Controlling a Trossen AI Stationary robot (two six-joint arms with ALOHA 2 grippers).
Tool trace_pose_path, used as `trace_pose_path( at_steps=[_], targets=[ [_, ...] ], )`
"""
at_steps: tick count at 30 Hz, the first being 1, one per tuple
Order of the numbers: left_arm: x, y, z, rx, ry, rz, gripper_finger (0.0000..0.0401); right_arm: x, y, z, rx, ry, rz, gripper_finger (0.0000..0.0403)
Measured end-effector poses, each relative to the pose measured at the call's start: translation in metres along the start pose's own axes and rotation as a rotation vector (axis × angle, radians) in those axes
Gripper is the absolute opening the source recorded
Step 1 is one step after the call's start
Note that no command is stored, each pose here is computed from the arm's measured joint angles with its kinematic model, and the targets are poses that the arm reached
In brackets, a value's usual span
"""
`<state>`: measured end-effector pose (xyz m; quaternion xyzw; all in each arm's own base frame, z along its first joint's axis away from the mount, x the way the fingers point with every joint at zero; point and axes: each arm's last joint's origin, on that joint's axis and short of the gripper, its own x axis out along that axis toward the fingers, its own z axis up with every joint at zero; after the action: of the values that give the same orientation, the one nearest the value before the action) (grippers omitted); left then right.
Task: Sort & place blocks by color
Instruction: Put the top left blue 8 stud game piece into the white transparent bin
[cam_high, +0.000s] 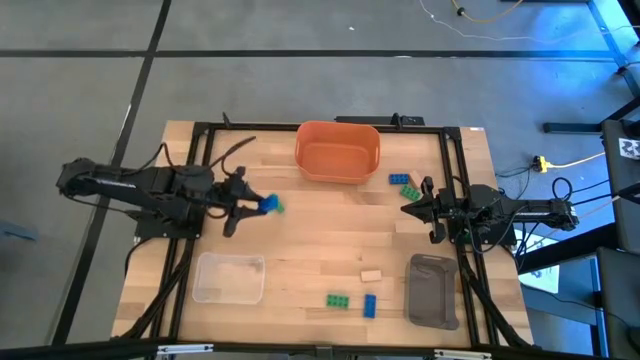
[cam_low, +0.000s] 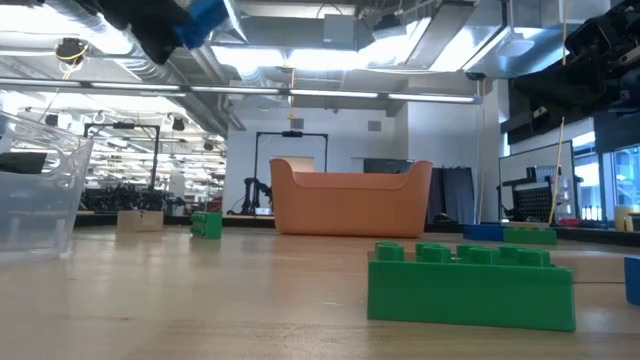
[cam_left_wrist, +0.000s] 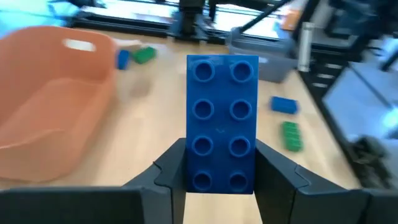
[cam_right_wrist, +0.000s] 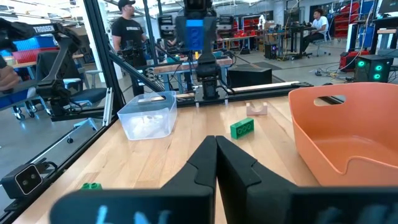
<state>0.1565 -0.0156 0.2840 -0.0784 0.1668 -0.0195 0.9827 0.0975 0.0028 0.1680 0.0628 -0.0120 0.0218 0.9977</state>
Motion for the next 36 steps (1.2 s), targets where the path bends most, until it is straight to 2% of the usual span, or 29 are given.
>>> trace_pose_path(
  at_steps=[5, 11, 17, 25, 36],
  targets=[
    [0.005, -0.024, -0.012, -0.047, 0.103, -0.111, 0.0126, 0.0, 0.0, 0.0, 0.0, 0.0, 0.0, 0.001],
    [0.017, -0.062, -0.033, -0.121, 0.255, -0.165, 0.0126, 0.0, 0.0, 0.0, 0.0, 0.0, 0.0, 0.001],
    [0.021, -0.101, -0.046, -0.156, 0.4, -0.139, 0.0126, 0.0, 0.0, 0.0, 0.0, 0.0, 0.0, 0.001],
    [0.019, -0.142, -0.048, -0.219, 0.584, -0.083, 0.0126, 0.0, 0.0, 0.0, 0.0, 0.0, 0.0, 0.001],
    [0.026, -0.161, -0.065, -0.212, 0.777, 0.013, 0.0126, 0.0, 0.0, 0.0, 0.0, 0.0, 0.0, 0.001]
  ],
)
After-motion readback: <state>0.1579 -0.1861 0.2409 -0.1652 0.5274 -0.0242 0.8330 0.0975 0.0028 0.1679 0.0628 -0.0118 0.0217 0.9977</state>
